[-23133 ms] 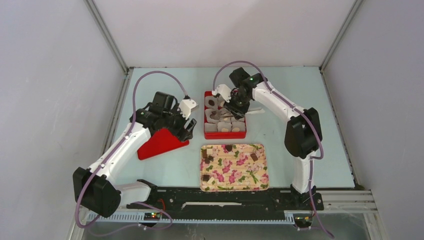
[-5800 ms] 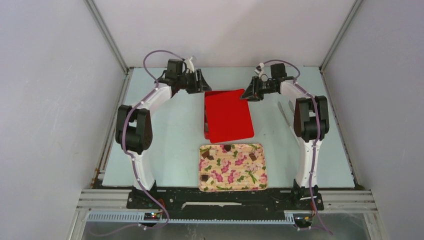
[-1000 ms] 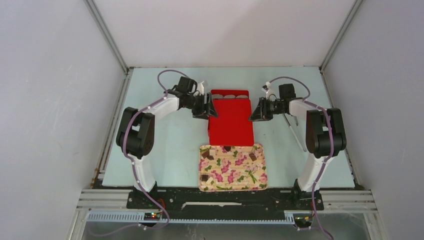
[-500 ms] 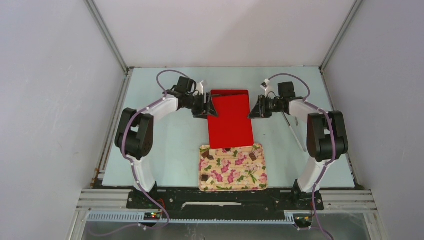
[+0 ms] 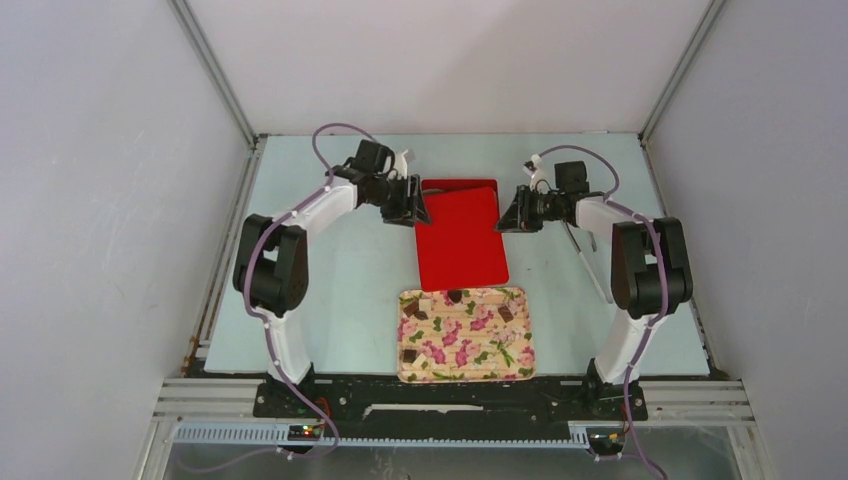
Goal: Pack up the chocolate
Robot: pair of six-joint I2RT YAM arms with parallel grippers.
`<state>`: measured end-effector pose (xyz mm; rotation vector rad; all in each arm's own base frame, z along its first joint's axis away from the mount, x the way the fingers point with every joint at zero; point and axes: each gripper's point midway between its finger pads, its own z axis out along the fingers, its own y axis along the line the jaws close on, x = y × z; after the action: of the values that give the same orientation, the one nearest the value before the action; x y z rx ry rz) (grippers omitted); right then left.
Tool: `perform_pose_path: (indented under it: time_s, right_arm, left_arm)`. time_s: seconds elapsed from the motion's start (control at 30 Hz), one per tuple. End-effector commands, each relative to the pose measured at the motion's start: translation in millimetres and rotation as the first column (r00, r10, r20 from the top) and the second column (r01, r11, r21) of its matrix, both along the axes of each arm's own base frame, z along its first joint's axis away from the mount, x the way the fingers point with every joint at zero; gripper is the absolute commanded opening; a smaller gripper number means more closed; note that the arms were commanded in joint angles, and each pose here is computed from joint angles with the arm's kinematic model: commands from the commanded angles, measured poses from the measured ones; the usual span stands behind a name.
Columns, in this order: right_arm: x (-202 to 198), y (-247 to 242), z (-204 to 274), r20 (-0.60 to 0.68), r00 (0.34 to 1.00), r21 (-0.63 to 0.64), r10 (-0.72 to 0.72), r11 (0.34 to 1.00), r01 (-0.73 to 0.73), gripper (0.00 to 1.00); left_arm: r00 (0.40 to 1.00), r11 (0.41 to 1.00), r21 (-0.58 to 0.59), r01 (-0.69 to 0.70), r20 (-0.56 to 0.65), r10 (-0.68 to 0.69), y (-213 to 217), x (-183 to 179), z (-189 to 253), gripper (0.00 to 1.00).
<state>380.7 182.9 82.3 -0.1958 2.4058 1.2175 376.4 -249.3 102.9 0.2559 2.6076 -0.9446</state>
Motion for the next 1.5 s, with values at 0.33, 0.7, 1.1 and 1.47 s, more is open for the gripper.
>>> perform_pose_path:
  time_s: [0.33,0.7,1.1,1.47]
  right_arm:
    - [38.1,-8.4,-13.6,0.038,0.995,-0.098,-0.089,0.991,0.093,0.31]
    - [42.1,-30.4,-1.1,0.072,0.987,-0.156,-0.146,0.975,0.156,0.33]
    - [37.9,-25.9,20.3,0.099,0.987,-0.115,-0.123,0.984,0.134,0.38]
    - [44.2,-46.7,38.4,0.143,0.975,-0.113,-0.169,0.976,0.186,0.46]
  left_arm:
    - [0.995,0.993,0.108,0.043,0.089,-0.053,-5.3,53.9,0.0,0.6]
    - [0.986,0.99,0.137,0.035,0.154,-0.056,-7.7,80.5,9.5,0.6]
    - [0.963,0.998,0.053,0.041,0.264,-0.054,-7.0,67.8,66.8,0.62]
    - [0.987,0.997,0.074,-0.015,0.16,0.003,8.0,20.2,29.5,0.66]
